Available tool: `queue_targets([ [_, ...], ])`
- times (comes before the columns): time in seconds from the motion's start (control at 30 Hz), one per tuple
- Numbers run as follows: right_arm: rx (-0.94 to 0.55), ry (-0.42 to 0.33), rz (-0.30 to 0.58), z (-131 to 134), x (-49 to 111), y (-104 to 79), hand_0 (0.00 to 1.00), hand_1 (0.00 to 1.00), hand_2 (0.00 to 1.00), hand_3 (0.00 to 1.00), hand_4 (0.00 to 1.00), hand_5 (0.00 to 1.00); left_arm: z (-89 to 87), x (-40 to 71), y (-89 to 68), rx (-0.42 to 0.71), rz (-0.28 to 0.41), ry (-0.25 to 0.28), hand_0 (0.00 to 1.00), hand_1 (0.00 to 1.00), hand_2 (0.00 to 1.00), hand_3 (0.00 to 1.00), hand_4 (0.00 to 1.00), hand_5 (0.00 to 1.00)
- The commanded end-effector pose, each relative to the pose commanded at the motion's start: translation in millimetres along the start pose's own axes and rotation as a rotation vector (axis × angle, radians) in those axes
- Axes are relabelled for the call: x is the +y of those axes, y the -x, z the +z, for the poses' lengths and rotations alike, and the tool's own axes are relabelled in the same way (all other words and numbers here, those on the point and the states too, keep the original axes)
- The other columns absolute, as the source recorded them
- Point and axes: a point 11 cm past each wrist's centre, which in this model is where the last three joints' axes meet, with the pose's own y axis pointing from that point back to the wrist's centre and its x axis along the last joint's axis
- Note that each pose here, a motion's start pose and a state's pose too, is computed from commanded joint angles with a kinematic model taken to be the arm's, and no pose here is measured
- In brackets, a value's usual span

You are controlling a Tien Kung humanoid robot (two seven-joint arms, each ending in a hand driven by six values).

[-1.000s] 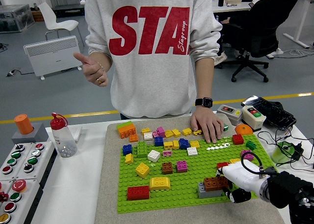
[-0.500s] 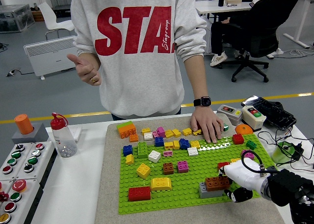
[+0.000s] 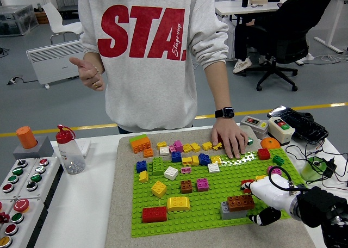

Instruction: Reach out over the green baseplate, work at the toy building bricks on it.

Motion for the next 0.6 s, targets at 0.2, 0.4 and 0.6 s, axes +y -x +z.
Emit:
queue_targets([
  [0.2,-0.002,0.011,0.011,2.6,0.2,-2.1,0.307,0.459,0.782,0.875,0.791,0.509,-0.4,-0.1,0.3,0.0,0.0,-0.001,0.652,0.69,0.668,0.564,0.285,0.998],
  [0.4,-0.001,0.024,0.013,5.6,0.6,-2.1,0.309,0.467,0.809,0.884,0.795,0.511,-2.1,-0.2,1.4,0.0,-0.002,-0.004,0.653,0.69,0.667,0.563,0.285,0.998],
  [0.6,-0.001,0.051,0.013,10.1,3.4,-5.0,0.317,0.475,0.82,0.887,0.793,0.51,-4.6,-0.5,2.4,-0.001,-0.004,-0.009,0.653,0.691,0.667,0.563,0.285,0.998],
])
